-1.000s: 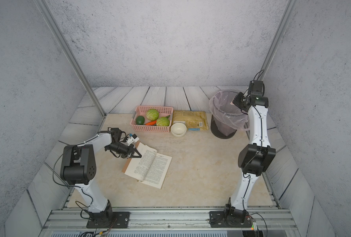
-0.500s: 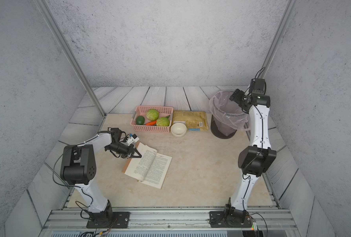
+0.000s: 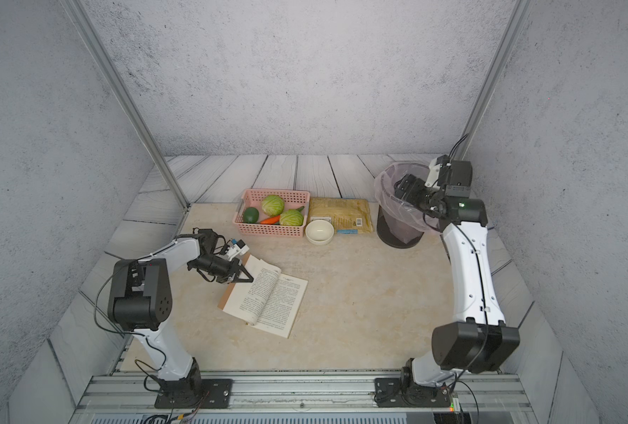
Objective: Peel off the used sticky note
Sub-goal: Place the note in the trash bin, then close the book at the center of the board.
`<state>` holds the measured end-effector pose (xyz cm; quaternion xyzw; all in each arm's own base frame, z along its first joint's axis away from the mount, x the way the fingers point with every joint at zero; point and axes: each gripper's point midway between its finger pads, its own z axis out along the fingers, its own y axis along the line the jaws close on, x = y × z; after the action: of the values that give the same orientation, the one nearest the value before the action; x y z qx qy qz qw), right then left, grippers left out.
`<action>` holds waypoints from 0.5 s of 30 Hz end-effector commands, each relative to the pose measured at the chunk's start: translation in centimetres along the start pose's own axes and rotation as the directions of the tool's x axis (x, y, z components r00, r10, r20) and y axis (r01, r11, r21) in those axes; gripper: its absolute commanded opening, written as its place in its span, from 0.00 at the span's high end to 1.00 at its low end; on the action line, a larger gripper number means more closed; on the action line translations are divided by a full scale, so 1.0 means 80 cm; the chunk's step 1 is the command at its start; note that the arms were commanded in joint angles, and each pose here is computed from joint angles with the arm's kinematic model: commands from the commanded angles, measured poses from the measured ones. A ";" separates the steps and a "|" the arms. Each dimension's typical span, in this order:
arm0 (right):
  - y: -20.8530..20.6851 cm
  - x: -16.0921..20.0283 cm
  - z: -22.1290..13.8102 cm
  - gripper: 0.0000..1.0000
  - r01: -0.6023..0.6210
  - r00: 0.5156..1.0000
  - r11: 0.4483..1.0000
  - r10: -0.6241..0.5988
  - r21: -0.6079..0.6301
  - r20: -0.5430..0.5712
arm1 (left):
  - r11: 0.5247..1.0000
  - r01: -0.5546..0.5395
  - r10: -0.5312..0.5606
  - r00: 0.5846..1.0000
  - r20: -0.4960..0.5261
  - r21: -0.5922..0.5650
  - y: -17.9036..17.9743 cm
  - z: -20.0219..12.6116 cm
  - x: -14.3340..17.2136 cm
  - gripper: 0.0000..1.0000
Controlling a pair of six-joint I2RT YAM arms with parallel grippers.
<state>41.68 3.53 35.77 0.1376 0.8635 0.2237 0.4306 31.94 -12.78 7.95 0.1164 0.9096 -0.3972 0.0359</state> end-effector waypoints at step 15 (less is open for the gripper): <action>-0.030 0.264 0.039 0.09 0.167 0.964 0.986 -0.166 -0.014 -0.210 | 0.984 -0.177 0.178 0.982 0.062 -0.023 -0.054 -0.030 -0.015 0.91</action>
<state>30.88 12.27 17.82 0.0340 0.9236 0.2189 0.3129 32.00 -13.08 10.27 0.1458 0.9081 -0.3859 0.0719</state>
